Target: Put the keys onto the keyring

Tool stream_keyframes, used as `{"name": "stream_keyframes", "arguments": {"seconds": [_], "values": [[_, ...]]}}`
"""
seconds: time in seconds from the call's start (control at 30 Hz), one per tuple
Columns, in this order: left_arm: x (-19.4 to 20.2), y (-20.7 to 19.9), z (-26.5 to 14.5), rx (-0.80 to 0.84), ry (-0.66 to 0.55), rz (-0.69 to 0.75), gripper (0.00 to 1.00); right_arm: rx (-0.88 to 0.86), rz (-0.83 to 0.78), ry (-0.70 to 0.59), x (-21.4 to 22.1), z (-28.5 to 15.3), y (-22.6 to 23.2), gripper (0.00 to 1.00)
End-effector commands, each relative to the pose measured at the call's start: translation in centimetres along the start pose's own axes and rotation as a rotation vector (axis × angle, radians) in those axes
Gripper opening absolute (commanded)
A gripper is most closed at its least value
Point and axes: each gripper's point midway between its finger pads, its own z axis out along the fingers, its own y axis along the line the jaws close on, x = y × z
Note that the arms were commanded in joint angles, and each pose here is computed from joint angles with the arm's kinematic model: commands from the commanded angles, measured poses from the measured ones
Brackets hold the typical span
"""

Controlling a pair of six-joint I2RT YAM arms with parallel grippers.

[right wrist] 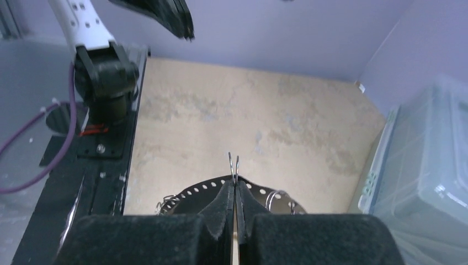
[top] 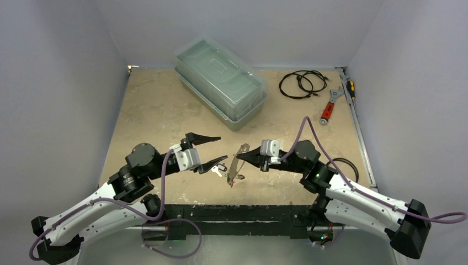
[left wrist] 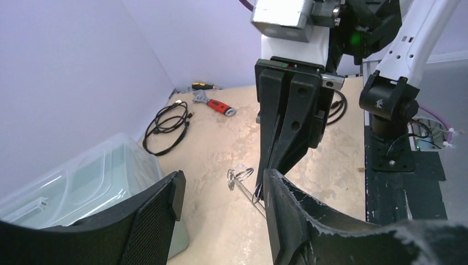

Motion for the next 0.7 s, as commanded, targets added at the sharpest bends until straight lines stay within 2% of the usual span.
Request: {"name": "stream_keyframes", "arguments": {"seconds": [0.0,0.2,0.33,0.67], "values": [[-1.8,-0.3,0.2,0.034,-0.094,-0.016,0.53,0.039,-0.066,-0.322,-6.8,-1.0,-0.3,0.00],[-2.6,-1.3,-0.1,0.093,-0.142,-0.024,0.40,0.044,-0.079,-0.528,-9.8,-2.9,0.6,0.00],[-3.2,-2.2,-0.2,0.145,-0.173,-0.032,0.36,-0.016,-0.050,-0.627,-11.4,-3.8,1.8,0.00],[-3.2,-4.3,0.3,0.276,-0.191,-0.050,0.31,-0.155,-0.050,-0.683,-13.3,-3.7,3.6,0.00]]}}
